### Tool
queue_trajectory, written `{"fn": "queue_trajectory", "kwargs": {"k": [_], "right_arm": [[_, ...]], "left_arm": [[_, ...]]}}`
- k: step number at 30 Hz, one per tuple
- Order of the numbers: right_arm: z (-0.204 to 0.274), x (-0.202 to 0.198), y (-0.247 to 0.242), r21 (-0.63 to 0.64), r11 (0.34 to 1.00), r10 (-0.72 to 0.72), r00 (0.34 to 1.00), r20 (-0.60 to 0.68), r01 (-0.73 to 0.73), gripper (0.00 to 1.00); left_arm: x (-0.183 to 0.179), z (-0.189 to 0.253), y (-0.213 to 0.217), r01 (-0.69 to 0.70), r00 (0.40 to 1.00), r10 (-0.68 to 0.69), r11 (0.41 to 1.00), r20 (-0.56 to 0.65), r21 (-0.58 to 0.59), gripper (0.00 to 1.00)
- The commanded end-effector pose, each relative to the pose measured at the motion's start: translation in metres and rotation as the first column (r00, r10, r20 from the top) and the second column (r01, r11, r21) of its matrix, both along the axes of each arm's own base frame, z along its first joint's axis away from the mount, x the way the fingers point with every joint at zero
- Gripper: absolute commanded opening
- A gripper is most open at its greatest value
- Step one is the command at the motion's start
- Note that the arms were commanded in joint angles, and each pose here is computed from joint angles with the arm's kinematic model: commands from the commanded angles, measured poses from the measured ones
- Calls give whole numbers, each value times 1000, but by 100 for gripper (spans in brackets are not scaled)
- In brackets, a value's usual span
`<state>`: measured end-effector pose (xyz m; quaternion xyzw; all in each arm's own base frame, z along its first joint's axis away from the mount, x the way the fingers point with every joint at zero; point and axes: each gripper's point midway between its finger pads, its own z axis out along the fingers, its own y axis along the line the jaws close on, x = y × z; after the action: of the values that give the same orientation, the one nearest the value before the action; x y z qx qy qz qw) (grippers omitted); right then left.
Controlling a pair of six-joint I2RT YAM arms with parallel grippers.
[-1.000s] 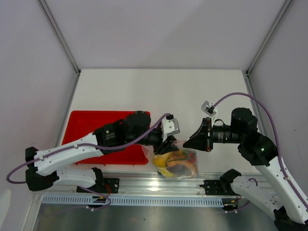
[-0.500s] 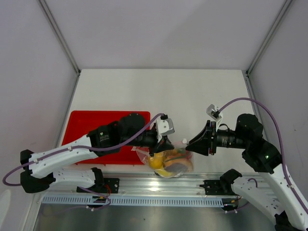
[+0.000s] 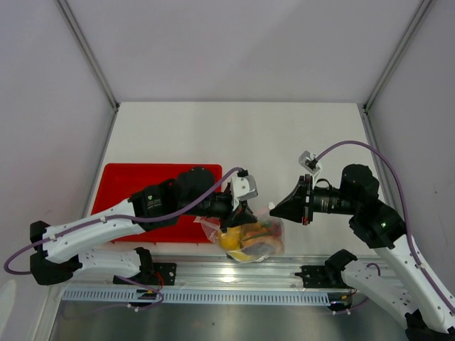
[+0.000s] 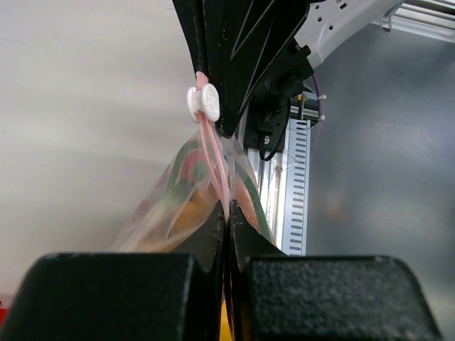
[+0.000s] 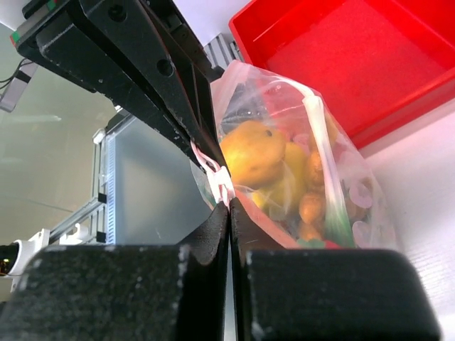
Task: Place the food in the zip-top bag and seal the zipper
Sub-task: Zip the zipper food storage bag at the center of the board.
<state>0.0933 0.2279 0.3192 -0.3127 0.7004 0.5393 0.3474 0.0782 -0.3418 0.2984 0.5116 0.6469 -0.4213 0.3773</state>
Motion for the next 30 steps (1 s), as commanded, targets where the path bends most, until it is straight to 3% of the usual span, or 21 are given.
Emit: {"fn": "queue_trajectory", "kwargs": {"k": [1, 3, 6, 7, 9, 18, 25, 30], "right_arm": [[13, 1, 4, 51, 999, 12, 999, 36, -14, 0], [14, 2, 3, 59, 998, -6, 1000, 24, 5, 0], [17, 1, 1, 91, 995, -35, 999, 29, 32, 0], [22, -1, 1, 116, 993, -36, 999, 31, 33, 0], [18, 0, 1, 125, 991, -46, 999, 26, 43, 0], [16, -1, -1, 128, 990, -57, 997, 44, 51, 0], [18, 1, -4, 112, 991, -77, 995, 61, 70, 0], [20, 3, -4, 110, 991, -83, 994, 67, 75, 0]], "left_arm": [[-5, 25, -6, 26, 1000, -25, 996, 4, -85, 1], [-3, 27, -6, 10, 1000, -9, 996, 11, -89, 1], [4, 37, -4, -26, 999, 30, 992, 33, -121, 33], [6, 45, -4, -37, 998, 44, 988, 42, -147, 49], [11, 58, -6, -62, 996, 72, 982, 49, -179, 57], [14, 73, -30, -33, 999, 40, 983, 33, -181, 52], [9, 73, -44, 19, 1000, -17, 985, 15, -174, 39], [4, 67, -49, 51, 999, -52, 986, 1, -157, 34]]}}
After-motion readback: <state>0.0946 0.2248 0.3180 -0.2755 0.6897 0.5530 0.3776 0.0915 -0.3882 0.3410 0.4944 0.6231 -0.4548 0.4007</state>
